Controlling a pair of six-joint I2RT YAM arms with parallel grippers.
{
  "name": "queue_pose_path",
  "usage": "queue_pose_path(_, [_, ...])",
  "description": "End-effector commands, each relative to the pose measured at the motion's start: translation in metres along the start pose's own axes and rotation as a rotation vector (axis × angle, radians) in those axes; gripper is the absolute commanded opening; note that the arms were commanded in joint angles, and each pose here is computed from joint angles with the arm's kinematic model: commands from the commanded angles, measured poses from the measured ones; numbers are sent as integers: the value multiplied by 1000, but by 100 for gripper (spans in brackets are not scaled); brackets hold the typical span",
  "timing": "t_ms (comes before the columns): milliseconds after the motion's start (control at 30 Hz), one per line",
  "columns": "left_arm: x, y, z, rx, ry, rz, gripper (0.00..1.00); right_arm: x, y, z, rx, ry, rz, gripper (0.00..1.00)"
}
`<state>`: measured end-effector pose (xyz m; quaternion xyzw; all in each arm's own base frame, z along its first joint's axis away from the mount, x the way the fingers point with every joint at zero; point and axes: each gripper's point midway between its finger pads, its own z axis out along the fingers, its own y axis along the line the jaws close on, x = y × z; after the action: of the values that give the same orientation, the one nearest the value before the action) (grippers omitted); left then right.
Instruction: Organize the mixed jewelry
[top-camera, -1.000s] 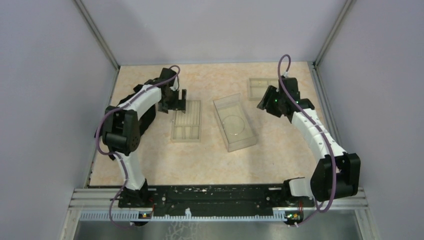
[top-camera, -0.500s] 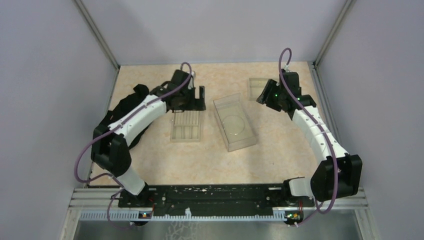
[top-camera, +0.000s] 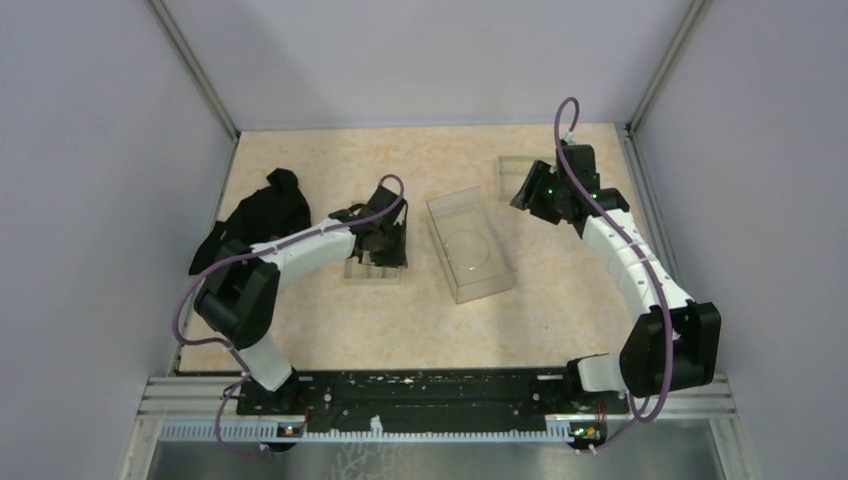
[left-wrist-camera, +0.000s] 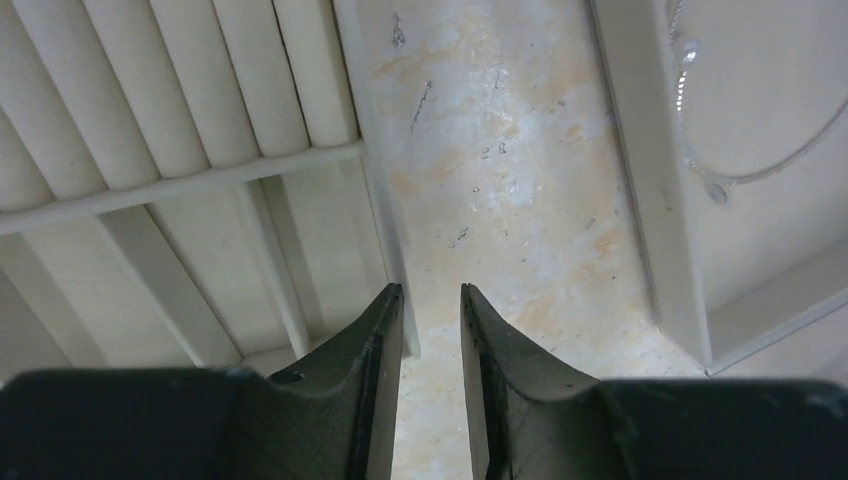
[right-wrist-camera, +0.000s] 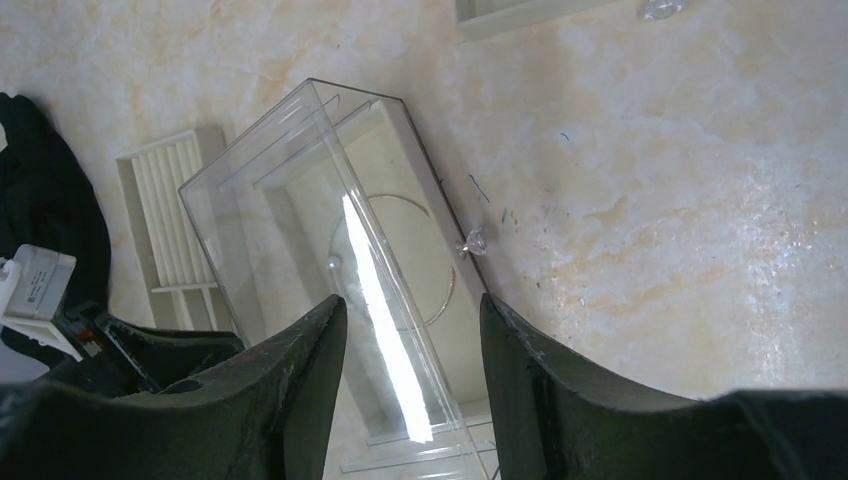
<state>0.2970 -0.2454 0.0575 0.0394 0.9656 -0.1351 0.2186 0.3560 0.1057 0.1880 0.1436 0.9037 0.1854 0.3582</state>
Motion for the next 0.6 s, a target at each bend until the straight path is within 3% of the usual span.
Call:
queue_pose_path(0, [8,3,16,-6,6,-5,32,-9,13,0,-43,-25,-11,51])
queue_pose_path(100, [11,10,21,-40,16,22,28,-8,13,2,-44,-21,-8,51])
queue_pose_path(167, [11,14,19,-60,9,75,13,-7,13,2,-44,-19,-8,51])
queue_pose_path(200, [11,16,18,-58,11,116,0,-7,12,3,-43,-18,-6,51])
queue_pose_path(333, [22,33,8,-78,79,333,0,-5,11,3,-41,-15,-5,51])
queue_pose_path(400, [29,57,1,-168,124,430,1,-4,11,4,-39,-13,-6,51])
queue_pose_path(433, [30,70,-2,-225,132,452,8,-4,10,4,-39,-12,-6,51])
queue_pose_path(567, [13,89,-11,-327,91,453,63,-1,10,9,-48,-3,1,50])
